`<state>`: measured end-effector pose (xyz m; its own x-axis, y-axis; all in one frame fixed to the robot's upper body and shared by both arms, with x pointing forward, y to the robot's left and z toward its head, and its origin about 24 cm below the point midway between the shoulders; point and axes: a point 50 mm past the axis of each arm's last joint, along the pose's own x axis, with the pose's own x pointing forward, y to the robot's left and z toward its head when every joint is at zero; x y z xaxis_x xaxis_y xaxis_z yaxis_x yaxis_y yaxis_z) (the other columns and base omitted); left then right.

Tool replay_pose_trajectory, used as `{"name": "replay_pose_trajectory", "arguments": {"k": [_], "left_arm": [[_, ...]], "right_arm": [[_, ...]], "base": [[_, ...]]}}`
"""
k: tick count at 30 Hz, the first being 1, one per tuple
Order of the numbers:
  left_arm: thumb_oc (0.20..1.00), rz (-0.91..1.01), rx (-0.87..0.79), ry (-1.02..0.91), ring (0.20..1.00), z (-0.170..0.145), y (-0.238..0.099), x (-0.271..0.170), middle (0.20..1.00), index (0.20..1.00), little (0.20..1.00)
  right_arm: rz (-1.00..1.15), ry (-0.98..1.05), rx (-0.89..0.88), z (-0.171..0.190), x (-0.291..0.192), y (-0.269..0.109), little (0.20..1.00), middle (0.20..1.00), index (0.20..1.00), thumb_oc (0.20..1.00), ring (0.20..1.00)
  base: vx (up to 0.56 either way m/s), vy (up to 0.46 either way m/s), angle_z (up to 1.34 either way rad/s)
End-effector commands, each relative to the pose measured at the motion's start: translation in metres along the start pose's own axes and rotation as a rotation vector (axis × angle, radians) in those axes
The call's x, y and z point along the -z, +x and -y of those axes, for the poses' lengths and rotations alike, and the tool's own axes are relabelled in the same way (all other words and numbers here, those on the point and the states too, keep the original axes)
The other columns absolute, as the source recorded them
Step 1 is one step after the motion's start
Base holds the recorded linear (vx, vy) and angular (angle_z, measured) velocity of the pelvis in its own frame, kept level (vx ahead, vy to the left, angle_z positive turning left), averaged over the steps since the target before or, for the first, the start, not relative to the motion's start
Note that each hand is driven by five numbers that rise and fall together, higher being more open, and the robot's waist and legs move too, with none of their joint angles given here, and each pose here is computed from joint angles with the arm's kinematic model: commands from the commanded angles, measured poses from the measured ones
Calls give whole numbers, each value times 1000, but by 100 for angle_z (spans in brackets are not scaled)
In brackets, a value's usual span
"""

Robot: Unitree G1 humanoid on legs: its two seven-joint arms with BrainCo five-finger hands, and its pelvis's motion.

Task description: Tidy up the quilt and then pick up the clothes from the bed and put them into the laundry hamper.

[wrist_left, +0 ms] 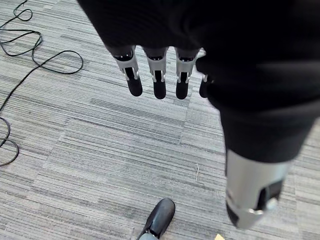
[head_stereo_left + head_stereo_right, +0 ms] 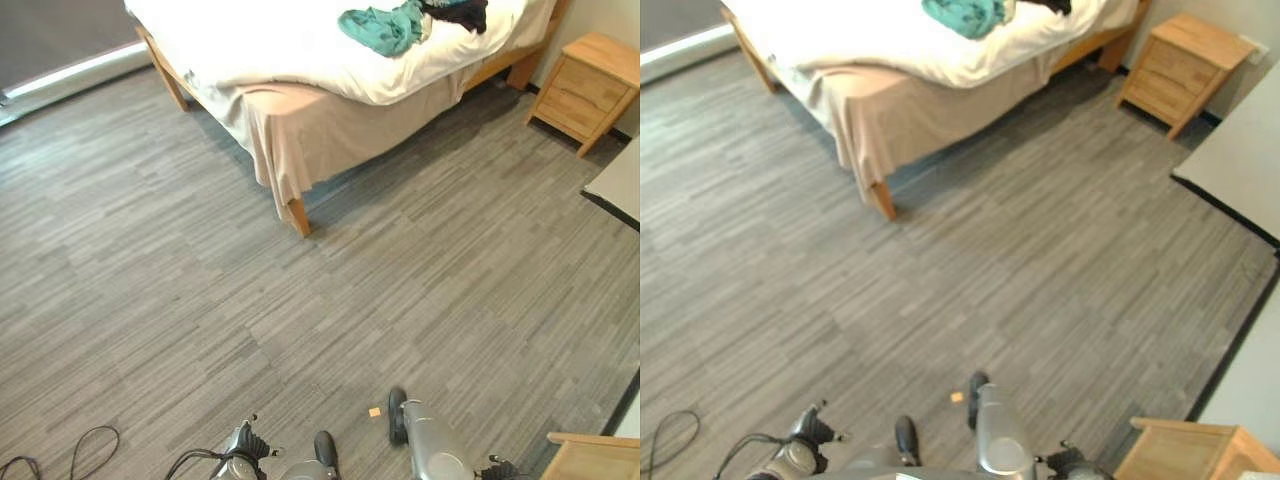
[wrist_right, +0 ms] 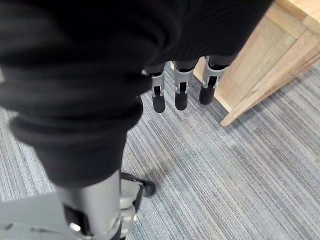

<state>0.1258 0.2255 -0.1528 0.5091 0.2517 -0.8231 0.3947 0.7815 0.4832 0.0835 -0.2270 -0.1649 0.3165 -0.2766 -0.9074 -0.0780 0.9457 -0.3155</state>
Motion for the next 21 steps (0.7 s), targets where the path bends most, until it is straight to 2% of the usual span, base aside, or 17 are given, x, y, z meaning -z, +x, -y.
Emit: {"name": "replay_pose_trajectory", "arguments": {"k": [1,7,12,16,21], "left_arm": [[1000,9,-37,46,1000,-11,2,-1,1000,1000,1000],[1000,-34,-30,19,1000,-5,-1,11,1000,1000,1000],[1000,34,-114,-25,1000,-25,5,-13,1000,1000,1000],[1000,41,-124,-87,1000,-18,3,-11,1000,1000,1000],[1000,-68,-76,-93,1000,-2,-4,19,1000,1000,1000]], "right_arm": [[-33,22,43,9,10,0,1000,1000,1000,1000,1000],[-91,-45,58,21,30,-3,1000,1000,1000,1000,1000],[11,-58,122,40,-3,2,1000,1000,1000,1000,1000],[33,-74,132,42,-9,2,1000,1000,1000,1000,1000],[20,-93,119,36,-3,2,1000,1000,1000,1000,1000]], "base": [[579,-169,46],[510,-252,42],[438,-369,17],[576,35,8],[497,79,17]]}}
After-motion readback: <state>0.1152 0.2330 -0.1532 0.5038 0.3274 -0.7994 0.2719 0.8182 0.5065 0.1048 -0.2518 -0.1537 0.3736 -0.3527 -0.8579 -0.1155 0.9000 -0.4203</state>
